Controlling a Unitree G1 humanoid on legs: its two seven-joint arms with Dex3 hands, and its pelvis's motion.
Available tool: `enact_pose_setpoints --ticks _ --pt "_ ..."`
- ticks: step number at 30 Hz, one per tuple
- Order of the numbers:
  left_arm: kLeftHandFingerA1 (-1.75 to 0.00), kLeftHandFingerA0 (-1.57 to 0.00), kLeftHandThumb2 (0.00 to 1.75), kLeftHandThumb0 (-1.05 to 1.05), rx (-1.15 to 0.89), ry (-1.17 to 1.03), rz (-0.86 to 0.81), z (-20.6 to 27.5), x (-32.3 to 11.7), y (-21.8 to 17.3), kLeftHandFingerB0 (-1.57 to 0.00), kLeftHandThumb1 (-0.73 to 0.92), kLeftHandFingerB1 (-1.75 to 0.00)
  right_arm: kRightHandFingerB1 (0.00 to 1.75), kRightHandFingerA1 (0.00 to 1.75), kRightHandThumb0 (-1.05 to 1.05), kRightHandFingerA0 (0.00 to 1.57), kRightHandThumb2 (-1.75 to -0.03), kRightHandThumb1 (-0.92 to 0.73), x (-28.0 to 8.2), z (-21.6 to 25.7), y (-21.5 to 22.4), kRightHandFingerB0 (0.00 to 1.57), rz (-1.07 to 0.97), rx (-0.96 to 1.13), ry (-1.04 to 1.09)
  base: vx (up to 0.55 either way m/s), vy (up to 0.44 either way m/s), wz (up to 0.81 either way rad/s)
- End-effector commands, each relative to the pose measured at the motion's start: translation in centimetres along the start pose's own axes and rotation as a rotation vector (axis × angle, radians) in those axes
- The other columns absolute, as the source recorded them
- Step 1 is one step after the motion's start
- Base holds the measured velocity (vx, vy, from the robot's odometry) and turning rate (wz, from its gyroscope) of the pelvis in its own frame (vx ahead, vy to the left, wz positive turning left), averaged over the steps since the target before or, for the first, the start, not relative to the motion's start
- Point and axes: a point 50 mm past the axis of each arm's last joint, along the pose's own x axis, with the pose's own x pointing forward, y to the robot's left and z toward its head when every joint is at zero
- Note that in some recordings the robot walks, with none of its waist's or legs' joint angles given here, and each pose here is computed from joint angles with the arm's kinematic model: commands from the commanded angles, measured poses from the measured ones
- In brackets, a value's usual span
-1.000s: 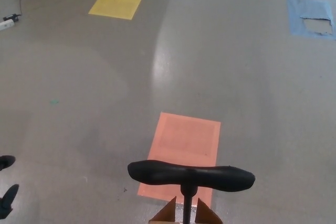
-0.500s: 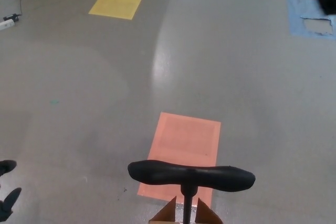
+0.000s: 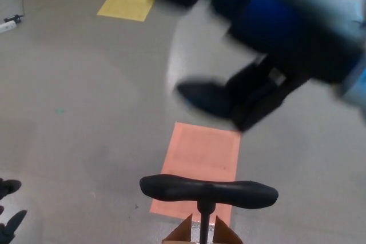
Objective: An air pump is kept on top of a storage box on the floor and the robot uses its right hand to press down on the handle of the pump to compress it
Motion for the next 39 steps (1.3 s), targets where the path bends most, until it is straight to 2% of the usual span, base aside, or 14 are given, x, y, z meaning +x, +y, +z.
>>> enact_pose_setpoints --ticks 1,7,13,22,23,27,29,39 --pt "-0.48 0.0 1.1 -0.33 -0.001 0.0 -0.026 -0.8 -0.6 1.0 0.0 0.6 -0.47 0.04 0.06 -0.98 0.0 -1.16 -0.83 0.1 -1.7 3.6 0.0 0.251 0.032 0.159 0.0 0.0 0.0" --pt "-0.48 0.0 1.13 -0.3 0.048 -0.003 -0.023 -0.7 -0.6 1.1 0.0 0.66 -0.47 0.07 0.11 -0.96 0.0 -1.15 -0.81 0.0 -4.3 5.6 0.0 0.3 0.09 0.256 0.0 0.0 0.0" --pt "-0.49 -0.01 1.12 -0.32 0.052 -0.025 -0.024 -0.4 -0.6 1.3 0.0 0.62 -0.47 0.06 0.08 -0.97 0.0 -1.15 -0.79 -0.8 -7.6 7.8 0.0 0.341 0.186 0.395 0.0 0.0 0.0" --pt "-0.48 0.0 1.11 -0.31 0.063 -0.015 -0.018 -0.5 -0.6 1.2 0.0 0.62 -0.46 0.08 0.12 -0.95 0.0 -1.13 -0.78 -2.3 -9.5 11.0 0.0 0.364 0.243 0.46 0.0 0.0 0.0" --pt "-0.31 -0.16 0.68 -0.56 0.065 -0.018 -0.018 -0.5 -0.6 1.2 -0.19 0.85 -0.31 0.09 0.13 -0.94 0.0 -1.13 -0.77 -2.5 -9.7 11.2 0.0 0.362 0.248 0.465 0.0 0.0 0.0" --pt "-0.32 -0.2 0.65 -0.53 0.07 -0.017 -0.017 -0.5 -0.6 1.1 -0.19 0.84 -0.29 0.11 0.16 -0.91 0.0 -1.12 -0.73 -3.2 -10.2 12.1 0.0 0.364 0.298 0.491 0.0 0.0 0.0" --pt "-0.32 -0.18 0.7 -0.53 0.071 -0.016 -0.018 -0.5 -0.6 1.0 -0.2 0.85 -0.32 0.12 0.17 -0.9 0.0 -1.12 -0.72 -3.4 -10.2 12.3 0.0 0.366 0.31 0.494 0.0 0.0 0.0" --pt "-0.32 -0.21 0.65 -0.53 0.067 -0.016 -0.012 -0.3 -0.5 1.4 -0.18 0.84 -0.29 0.07 0.11 -0.96 0.0 -1.14 -0.76 -4.5 -10.2 13.7 0.0 0.376 0.343 0.51 0.0 0.0 0.0"
